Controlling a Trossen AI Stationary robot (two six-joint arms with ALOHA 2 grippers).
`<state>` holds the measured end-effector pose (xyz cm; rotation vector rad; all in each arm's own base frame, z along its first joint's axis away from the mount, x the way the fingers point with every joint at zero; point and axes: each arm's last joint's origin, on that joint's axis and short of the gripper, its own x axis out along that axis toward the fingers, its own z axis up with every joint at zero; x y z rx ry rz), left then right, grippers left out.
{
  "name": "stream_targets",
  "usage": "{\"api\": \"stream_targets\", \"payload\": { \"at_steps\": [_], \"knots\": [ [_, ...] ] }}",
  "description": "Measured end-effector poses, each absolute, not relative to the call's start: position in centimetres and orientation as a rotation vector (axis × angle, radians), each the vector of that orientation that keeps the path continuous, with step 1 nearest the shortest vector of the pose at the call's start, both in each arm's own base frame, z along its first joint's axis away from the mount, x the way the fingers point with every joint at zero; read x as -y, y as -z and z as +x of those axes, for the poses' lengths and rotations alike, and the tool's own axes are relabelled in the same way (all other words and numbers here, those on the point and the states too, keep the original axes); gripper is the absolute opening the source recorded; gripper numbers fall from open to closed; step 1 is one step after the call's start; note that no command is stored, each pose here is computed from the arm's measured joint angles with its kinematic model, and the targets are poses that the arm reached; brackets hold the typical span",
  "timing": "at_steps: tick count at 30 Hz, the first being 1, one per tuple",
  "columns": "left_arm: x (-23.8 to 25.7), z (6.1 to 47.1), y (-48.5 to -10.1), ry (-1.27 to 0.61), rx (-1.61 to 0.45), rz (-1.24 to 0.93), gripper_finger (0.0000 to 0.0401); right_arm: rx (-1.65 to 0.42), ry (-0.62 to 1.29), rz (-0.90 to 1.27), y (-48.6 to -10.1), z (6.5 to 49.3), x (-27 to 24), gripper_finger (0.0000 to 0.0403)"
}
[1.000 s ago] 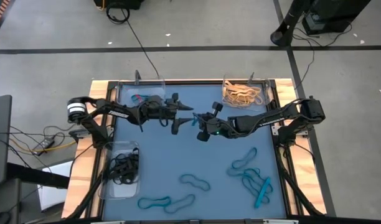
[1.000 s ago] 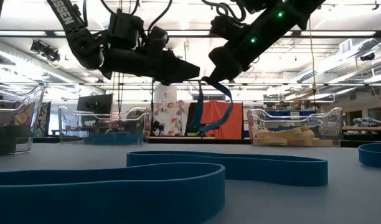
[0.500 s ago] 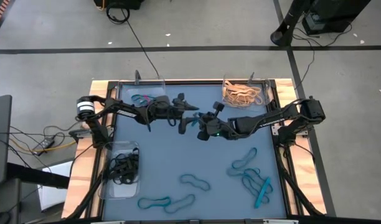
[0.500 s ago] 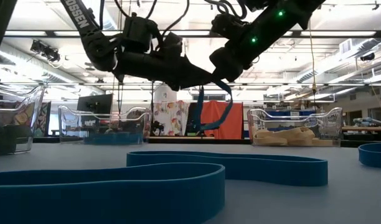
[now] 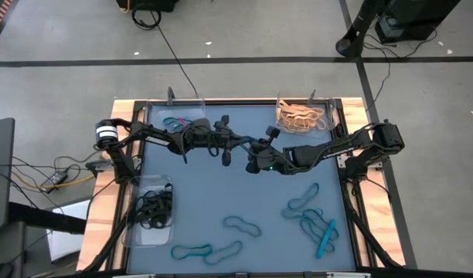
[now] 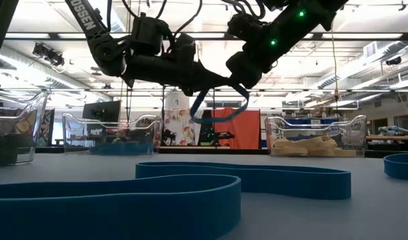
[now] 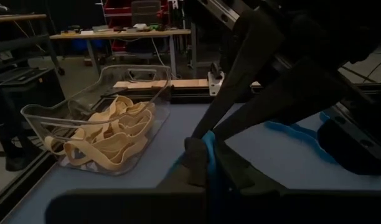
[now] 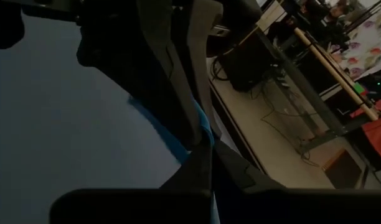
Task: Sort rubber bands into baskets
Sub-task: Put the blue rubber band into the top left transparent bin
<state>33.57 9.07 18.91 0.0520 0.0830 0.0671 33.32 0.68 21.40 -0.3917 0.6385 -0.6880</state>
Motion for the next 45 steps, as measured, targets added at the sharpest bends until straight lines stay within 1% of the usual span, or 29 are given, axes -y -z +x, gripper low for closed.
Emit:
{"api": "stream_targets", "payload": {
  "at_steps": [4, 7, 10, 12, 19, 21, 24, 27, 29, 34, 38, 40, 45],
  "knots": [
    [-9.1, 33.6, -18.9, -0.068, -0.082, 0.052, 0.0011, -0.638, 0.690, -0.377, -21.4, 33.3, -0.7, 0.0011],
    [-9.1, 33.5, -18.9, -0.073, -0.087, 0.052, 0.0006, -0.641, 0.697, -0.335, -21.2, 33.2, -0.7, 0.0029],
    [-9.3, 33.2, -19.6, -0.113, -0.076, 0.055, 0.0005, -0.689, 0.687, -0.324, -20.7, 32.9, -0.7, 0.0068],
    [-9.7, 33.1, -19.9, -0.153, -0.073, 0.052, 0.0005, -0.711, 0.664, -0.321, -20.5, 32.8, -0.7, 0.0100],
    [-11.9, 31.9, -19.6, -0.238, -0.118, -0.060, 0.0005, -0.740, 0.694, -0.249, -20.1, 32.3, -0.7, 0.0215],
    [-12.4, 31.6, -19.5, -0.257, -0.132, -0.070, 0.0005, -0.745, 0.683, -0.202, -19.9, 32.2, -0.7, 0.0238],
    [-12.9, 30.8, -19.8, -0.286, -0.128, -0.071, 0.0005, -0.736, 0.601, -0.096, -19.8, 32.4, -1.0, 0.0262],
    [-13.6, 29.6, -20.8, -0.352, -0.133, -0.072, 0.0005, -0.733, 0.517, -0.026, -19.7, 32.6, -1.2, 0.0271],
    [-14.0, 28.4, -21.5, -0.398, -0.180, -0.066, 0.0005, -0.724, 0.498, -0.013, -19.5, 32.6, -1.3, 0.0270],
    [-14.5, 25.2, -24.4, -0.516, -0.241, -0.025, 0.0005, -0.732, 0.490, -0.009, -18.3, 32.0, -1.5, 0.0256],
    [-14.3, 23.2, -25.7, -0.588, -0.299, 0.030, 0.0005, -0.746, 0.503, 0.025, -17.2, 31.4, -1.2, 0.0244],
    [-14.4, 22.3, -25.8, -0.616, -0.325, 0.054, 0.0005, -0.746, 0.511, 0.044, -16.8, 31.1, -1.0, 0.0240],
    [-15.0, 19.7, -24.8, -0.720, -0.332, 0.041, 0.0006, -0.741, 0.507, 0.063, -16.1, 30.7, -1.0, 0.0236]
  ]
}}
